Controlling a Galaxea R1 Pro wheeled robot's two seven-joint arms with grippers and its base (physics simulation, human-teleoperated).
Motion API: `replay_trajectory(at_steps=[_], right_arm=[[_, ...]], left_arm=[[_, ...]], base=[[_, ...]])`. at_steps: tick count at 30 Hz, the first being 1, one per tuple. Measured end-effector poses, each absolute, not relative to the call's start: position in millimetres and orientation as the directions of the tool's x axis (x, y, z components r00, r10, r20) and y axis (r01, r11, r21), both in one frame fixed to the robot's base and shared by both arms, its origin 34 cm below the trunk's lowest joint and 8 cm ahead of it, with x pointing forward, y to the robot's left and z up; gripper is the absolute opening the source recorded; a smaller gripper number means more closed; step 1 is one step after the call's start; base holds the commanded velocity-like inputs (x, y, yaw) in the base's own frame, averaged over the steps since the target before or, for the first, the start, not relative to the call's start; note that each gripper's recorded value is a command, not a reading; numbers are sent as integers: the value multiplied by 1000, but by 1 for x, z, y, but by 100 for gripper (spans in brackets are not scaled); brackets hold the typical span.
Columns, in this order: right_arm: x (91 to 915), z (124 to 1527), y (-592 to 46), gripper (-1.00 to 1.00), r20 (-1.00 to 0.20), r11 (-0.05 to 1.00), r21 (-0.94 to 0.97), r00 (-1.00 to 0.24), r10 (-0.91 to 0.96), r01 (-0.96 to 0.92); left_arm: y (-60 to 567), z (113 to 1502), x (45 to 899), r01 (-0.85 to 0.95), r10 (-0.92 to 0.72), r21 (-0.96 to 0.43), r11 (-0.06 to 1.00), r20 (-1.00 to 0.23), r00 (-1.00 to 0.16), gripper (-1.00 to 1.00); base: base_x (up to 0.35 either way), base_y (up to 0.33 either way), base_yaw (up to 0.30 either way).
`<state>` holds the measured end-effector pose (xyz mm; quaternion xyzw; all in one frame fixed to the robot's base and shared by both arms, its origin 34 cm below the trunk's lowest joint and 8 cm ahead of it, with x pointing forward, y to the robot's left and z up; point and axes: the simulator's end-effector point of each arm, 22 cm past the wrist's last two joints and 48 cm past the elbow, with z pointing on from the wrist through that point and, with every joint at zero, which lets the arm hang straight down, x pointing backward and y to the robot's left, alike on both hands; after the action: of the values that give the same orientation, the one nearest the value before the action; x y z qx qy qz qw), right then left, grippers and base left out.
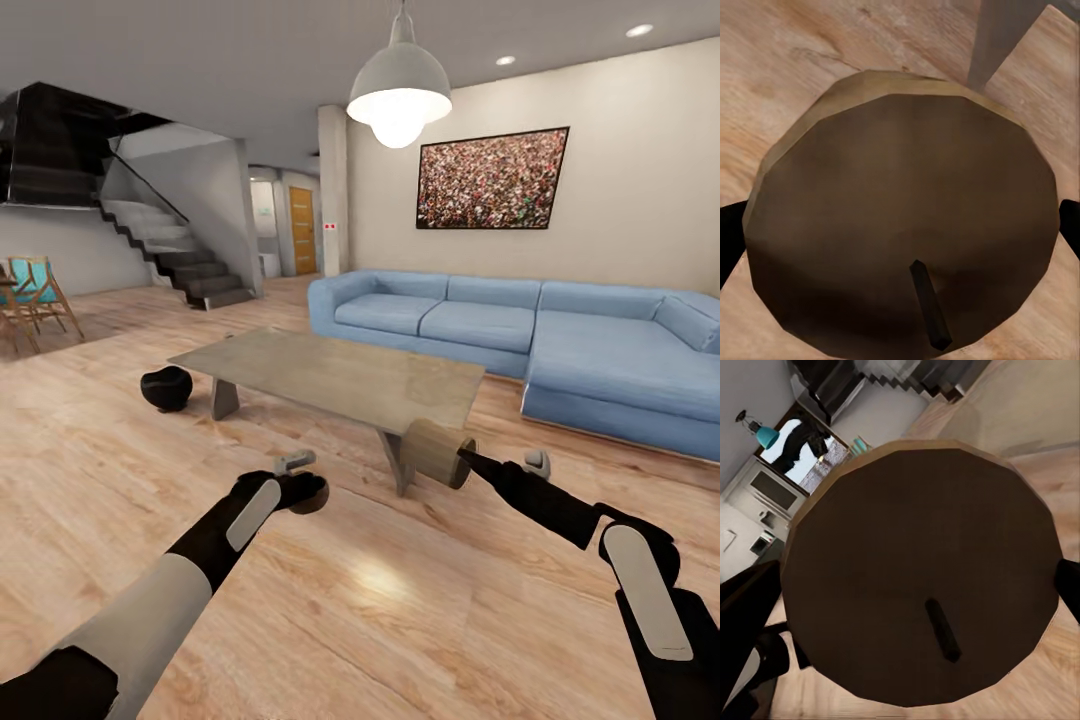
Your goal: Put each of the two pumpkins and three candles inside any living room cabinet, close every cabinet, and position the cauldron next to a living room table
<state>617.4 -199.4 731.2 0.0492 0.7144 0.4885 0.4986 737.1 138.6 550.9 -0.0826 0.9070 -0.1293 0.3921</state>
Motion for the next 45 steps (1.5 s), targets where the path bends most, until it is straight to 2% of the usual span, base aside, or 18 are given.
replay_trajectory(at_steps=[15,45], right_arm=[[617,730,-197,-100,-665,518,747,-502,554,-418],[628,707,-207,-100,-661,598,738,-510,550,-311]], left_arm=[[135,560,740,-36,-251,-306,951,-701,-667,-100],[136,556,738,-41,-255,-309,950,-694,-674,-100]], base=[[0,158,270],[137,-30,279]])
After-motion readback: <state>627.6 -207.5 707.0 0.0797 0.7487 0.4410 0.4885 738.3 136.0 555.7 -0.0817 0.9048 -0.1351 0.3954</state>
